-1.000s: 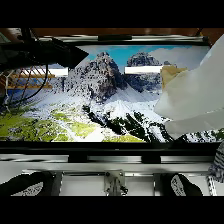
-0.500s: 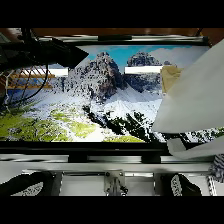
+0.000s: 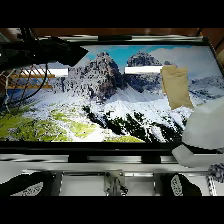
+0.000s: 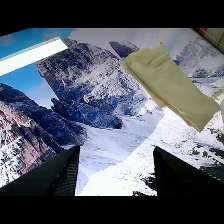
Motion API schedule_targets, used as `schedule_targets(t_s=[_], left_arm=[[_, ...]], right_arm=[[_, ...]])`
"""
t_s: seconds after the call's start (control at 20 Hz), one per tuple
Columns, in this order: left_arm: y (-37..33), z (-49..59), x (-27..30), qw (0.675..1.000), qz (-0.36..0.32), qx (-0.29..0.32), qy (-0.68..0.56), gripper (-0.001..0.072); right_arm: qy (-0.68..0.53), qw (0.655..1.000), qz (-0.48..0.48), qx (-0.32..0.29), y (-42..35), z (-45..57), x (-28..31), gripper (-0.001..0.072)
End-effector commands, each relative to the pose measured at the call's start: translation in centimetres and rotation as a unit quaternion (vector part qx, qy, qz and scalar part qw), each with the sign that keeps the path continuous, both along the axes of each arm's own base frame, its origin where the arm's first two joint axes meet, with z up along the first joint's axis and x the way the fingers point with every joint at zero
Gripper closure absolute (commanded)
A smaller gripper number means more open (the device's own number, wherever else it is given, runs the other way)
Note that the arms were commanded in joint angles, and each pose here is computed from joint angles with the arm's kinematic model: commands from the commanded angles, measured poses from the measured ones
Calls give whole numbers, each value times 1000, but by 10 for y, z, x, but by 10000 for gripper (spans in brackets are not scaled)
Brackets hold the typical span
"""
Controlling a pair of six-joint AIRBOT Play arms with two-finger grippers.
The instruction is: Fold the shirts.
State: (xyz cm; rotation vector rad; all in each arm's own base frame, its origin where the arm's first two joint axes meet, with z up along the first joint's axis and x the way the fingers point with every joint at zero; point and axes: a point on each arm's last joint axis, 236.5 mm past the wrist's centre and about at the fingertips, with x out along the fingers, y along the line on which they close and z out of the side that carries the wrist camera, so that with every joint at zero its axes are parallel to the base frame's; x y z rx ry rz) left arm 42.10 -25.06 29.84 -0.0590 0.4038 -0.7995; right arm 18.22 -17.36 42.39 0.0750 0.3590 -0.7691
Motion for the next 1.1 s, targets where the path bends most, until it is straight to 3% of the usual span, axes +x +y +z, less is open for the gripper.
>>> schedule_targets(t_s=[0.0, 0.15, 0.25, 0.55, 1.05], left_arm=[[0, 1, 1, 1000, 1, -1, -1, 168], [0, 1, 1, 1000, 1, 0, -1, 168], [0, 1, 1, 1000, 1, 0, -1, 169], [0, 1, 1, 1000, 1, 0, -1, 168], [0, 1, 1, 1000, 1, 0, -1, 168]], right_arm=[[6, 1000, -13, 13, -34, -13, 46, 665], [-23, 999, -28, 1, -64, -11, 84, 665], [-45, 997, -35, -47, -81, 7, 98, 665], [-21, 983, -132, -127, -125, 23, 75, 666], [-41, 991, -123, -33, -138, -24, 117, 667]])
